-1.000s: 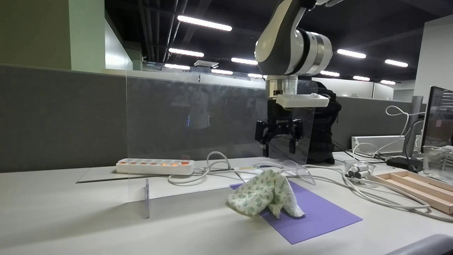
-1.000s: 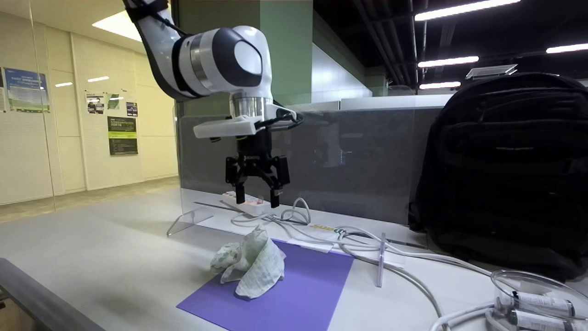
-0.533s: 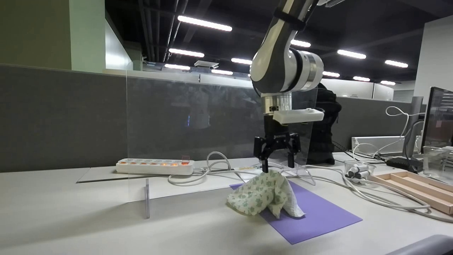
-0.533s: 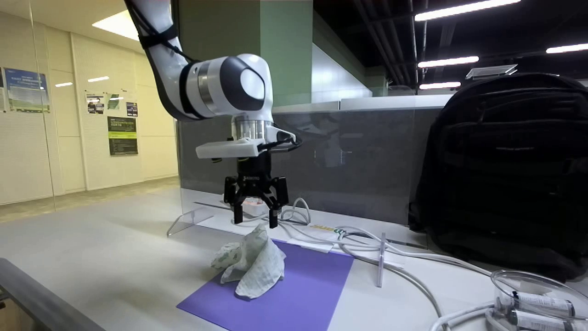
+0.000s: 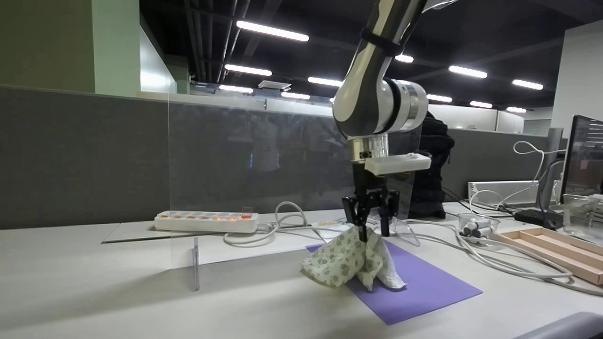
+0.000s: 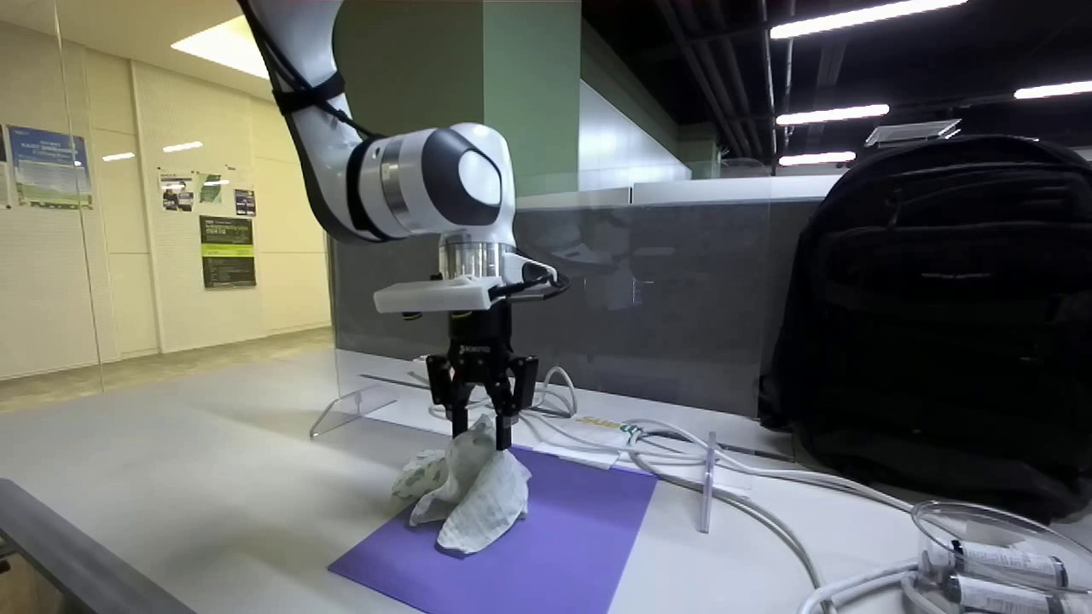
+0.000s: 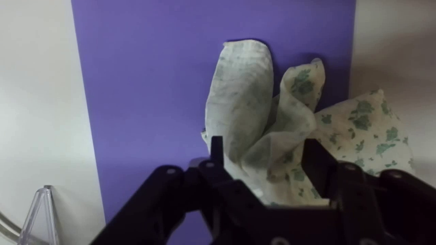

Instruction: Hang the cloth on the glass barrier

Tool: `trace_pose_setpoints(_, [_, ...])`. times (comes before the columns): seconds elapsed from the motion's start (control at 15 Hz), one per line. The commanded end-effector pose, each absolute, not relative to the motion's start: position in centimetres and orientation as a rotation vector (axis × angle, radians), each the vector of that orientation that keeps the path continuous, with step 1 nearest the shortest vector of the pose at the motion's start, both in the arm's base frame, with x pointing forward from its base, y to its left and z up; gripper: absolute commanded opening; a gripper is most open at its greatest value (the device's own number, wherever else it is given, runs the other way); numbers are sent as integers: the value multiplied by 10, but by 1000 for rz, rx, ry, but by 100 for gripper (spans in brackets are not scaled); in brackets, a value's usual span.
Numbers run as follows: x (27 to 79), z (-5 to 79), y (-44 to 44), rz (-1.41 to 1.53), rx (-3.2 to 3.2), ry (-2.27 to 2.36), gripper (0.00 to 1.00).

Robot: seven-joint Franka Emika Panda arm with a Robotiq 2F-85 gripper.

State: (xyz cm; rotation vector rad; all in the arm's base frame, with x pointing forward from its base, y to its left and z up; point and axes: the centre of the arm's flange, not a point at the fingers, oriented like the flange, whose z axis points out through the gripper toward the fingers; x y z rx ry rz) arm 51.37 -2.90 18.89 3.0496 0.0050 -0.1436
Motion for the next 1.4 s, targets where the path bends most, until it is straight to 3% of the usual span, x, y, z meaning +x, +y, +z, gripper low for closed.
trace_pose_setpoints(0.0, [519,195,-25,-144,3039,4,32])
trace_pose_setpoints(0.27, [516,203,-16,-132,3040,40,4])
trace_pose_setpoints(0.33, [515,207,-13,-128,3039,48,1])
trace_pose_setpoints(0.8, [512,260,12,-75,3024,62,1])
trace_pose_setpoints(1.33, [488,407,54,91,2941,206,1])
